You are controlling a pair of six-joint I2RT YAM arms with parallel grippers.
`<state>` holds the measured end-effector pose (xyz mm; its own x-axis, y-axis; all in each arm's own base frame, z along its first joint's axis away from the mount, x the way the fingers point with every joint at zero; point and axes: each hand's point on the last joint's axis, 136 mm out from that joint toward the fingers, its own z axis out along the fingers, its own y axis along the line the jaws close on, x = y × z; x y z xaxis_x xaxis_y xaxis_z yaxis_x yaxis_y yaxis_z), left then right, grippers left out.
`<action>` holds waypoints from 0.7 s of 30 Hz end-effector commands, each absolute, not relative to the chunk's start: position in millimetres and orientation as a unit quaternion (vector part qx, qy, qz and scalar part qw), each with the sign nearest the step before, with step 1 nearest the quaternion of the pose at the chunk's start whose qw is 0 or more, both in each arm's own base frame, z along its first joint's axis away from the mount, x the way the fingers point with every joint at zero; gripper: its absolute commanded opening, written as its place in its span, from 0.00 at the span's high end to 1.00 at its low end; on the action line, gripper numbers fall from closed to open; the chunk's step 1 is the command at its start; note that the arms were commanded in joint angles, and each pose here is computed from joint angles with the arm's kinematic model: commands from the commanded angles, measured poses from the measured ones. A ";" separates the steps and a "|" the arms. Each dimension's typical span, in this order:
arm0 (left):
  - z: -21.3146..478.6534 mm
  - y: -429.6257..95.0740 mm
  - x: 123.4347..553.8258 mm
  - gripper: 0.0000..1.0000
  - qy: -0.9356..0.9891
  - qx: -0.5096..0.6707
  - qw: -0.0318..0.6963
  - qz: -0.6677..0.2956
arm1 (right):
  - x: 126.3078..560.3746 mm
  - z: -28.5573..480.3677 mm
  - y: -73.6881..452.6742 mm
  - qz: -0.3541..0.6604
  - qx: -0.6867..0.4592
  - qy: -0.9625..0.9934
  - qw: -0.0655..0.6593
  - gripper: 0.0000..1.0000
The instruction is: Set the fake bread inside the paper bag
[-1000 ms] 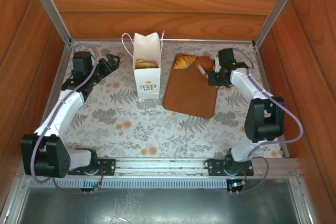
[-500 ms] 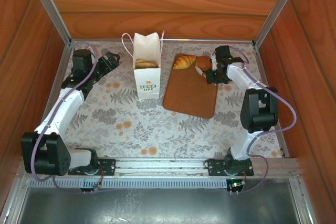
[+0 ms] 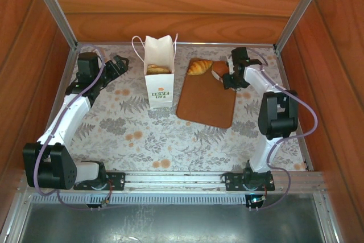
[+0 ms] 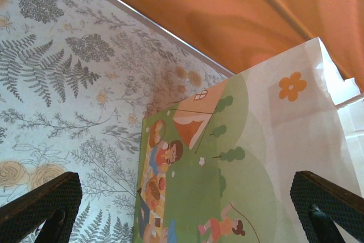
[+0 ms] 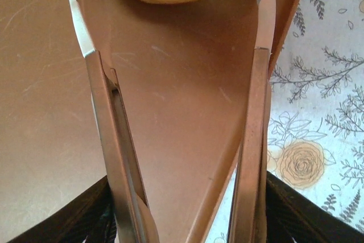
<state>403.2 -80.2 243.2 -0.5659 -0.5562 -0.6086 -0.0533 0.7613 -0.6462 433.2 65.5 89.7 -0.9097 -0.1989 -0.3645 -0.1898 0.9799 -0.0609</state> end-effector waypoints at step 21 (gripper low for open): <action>274.5 -87.2 393.4 0.00 0.824 -0.135 0.455 -0.309 | 441.4 128.2 69.1 0.002 -0.103 0.965 0.242 0.55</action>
